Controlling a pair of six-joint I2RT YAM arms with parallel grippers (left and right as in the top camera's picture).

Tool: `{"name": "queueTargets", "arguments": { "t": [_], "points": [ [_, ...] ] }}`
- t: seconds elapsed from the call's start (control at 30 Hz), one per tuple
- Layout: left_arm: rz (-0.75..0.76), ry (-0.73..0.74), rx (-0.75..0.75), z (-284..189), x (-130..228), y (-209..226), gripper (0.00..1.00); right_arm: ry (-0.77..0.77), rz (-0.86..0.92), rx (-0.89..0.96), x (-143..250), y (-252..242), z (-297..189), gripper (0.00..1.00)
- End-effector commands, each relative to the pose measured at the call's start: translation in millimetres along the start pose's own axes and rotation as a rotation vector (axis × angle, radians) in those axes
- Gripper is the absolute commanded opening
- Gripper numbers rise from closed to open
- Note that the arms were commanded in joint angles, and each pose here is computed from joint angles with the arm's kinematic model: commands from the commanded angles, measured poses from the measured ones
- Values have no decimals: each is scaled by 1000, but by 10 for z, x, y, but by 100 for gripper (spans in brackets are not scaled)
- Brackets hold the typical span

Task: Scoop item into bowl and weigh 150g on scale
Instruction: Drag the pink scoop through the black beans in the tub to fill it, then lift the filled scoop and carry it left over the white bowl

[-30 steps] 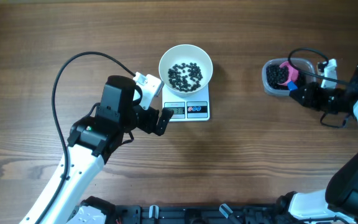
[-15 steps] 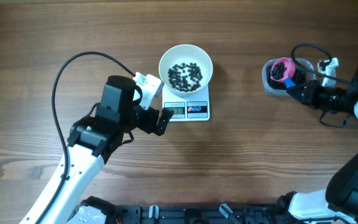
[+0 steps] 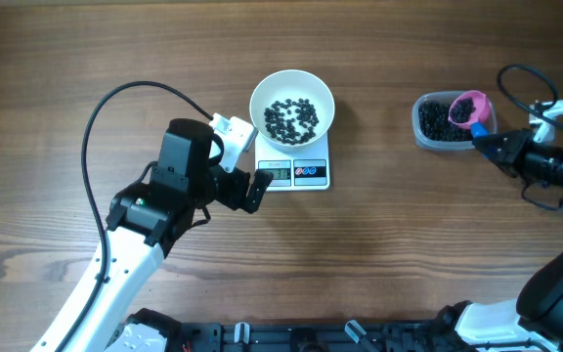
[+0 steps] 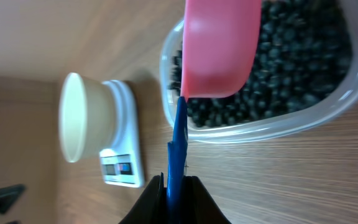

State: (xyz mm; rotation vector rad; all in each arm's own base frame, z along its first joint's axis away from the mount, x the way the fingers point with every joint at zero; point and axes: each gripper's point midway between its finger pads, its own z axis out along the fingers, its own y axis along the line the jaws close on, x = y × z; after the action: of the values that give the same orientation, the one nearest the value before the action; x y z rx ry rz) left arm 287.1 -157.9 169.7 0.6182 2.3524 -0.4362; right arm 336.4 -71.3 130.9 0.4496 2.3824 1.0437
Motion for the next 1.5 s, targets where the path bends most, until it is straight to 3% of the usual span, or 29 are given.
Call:
{"name": "queueTargets", "arguments": {
  "t": [0.0, 0.2, 0.5, 0.8, 1.23, 1.47],
  "points": [
    [14, 13, 11, 31, 36, -20, 100, -2, 101, -171, 18, 243, -5, 4],
    [14, 13, 12, 31, 35, -21, 100, 32, 249, -178, 86, 267, -8, 4],
    [14, 13, 12, 31, 36, -21, 100, 12, 204, -399, 56, 636, -113, 4],
    [14, 13, 12, 31, 35, -21, 100, 73, 174, -490, 141, 927, 3, 4],
    [14, 13, 12, 31, 35, -21, 100, 293, -164, -589, 638, 1667, 655, 4],
    [14, 13, 12, 31, 35, -21, 100, 355, -340, -471, 884, 1744, 1042, 4]
  ]
}}
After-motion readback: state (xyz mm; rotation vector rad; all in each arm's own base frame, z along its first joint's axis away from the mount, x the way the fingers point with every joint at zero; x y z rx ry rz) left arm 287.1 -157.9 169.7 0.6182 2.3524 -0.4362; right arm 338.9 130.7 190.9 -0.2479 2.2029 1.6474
